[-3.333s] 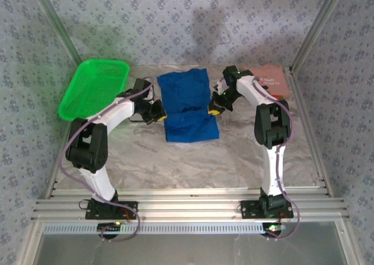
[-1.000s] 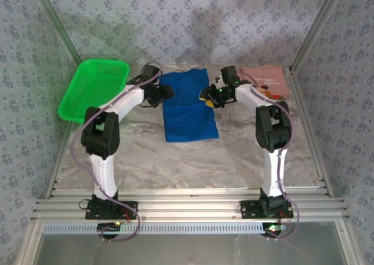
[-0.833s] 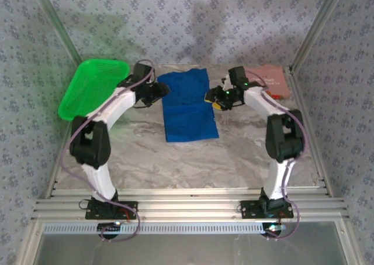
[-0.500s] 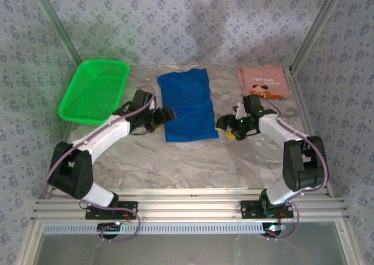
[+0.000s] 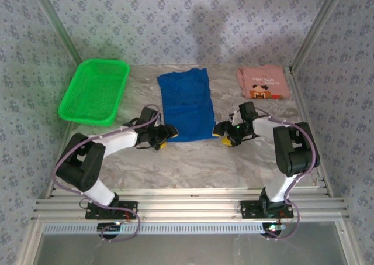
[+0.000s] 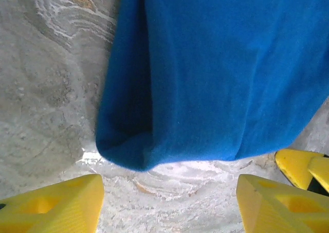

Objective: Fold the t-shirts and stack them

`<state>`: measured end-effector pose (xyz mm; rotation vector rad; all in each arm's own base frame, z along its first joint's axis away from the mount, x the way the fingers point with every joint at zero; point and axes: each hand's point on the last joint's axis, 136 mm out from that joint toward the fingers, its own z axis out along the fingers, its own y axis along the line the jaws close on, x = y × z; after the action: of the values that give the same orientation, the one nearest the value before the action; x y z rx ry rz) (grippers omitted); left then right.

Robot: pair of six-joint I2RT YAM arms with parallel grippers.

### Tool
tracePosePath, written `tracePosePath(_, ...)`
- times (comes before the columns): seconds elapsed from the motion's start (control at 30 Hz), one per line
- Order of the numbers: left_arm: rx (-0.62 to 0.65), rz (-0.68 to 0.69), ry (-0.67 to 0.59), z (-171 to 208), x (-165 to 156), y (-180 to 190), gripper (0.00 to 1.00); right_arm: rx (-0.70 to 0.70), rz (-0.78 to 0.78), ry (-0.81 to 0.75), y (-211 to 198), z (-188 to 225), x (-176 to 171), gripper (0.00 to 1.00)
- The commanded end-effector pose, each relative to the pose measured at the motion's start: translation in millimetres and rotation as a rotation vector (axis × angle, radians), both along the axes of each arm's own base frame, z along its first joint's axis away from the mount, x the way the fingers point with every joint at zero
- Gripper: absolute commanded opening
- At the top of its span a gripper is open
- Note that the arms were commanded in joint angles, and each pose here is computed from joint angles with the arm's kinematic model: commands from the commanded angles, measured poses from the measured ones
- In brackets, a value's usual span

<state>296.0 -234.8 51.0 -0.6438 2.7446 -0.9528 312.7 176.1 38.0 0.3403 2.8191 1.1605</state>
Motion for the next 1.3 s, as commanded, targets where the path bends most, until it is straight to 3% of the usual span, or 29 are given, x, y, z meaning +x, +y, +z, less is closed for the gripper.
tracePosePath(0.0,0.006,0.033,0.015,-9.9,6.0,-1.8,0.66,0.032,0.009,-0.012,9.9,4.7,7.7,0.68)
tracePosePath(0.27,0.089,0.092,0.046,-28.8,13.2,8.2,0.59,0.019,0.020,-0.003,21.2,1.3,18.9,0.65)
tracePosePath(0.47,0.106,0.119,0.026,-30.9,33.0,0.4,0.48,-0.009,0.003,0.037,25.8,-12.5,23.0,0.56)
tracePosePath(0.7,0.168,0.112,0.023,-27.0,45.1,1.4,0.17,-0.009,0.003,0.047,29.1,-11.8,27.7,0.24)
tracePosePath(0.8,0.192,0.099,0.029,-27.4,40.6,5.8,0.09,-0.006,0.001,0.052,29.4,-11.2,26.6,0.10)
tracePosePath(0.9,0.210,0.085,0.025,-24.7,35.6,10.3,0.00,-0.006,0.006,0.058,31.6,-10.2,22.1,0.03)
tracePosePath(1.1,0.270,0.019,0.000,-11.9,12.8,19.2,0.00,-0.025,-0.032,0.075,26.7,-2.2,5.2,0.00)
tracePosePath(1.27,0.296,-0.003,-0.017,1.2,-23.1,28.2,0.00,-0.048,-0.110,0.102,16.8,12.2,-29.1,0.00)
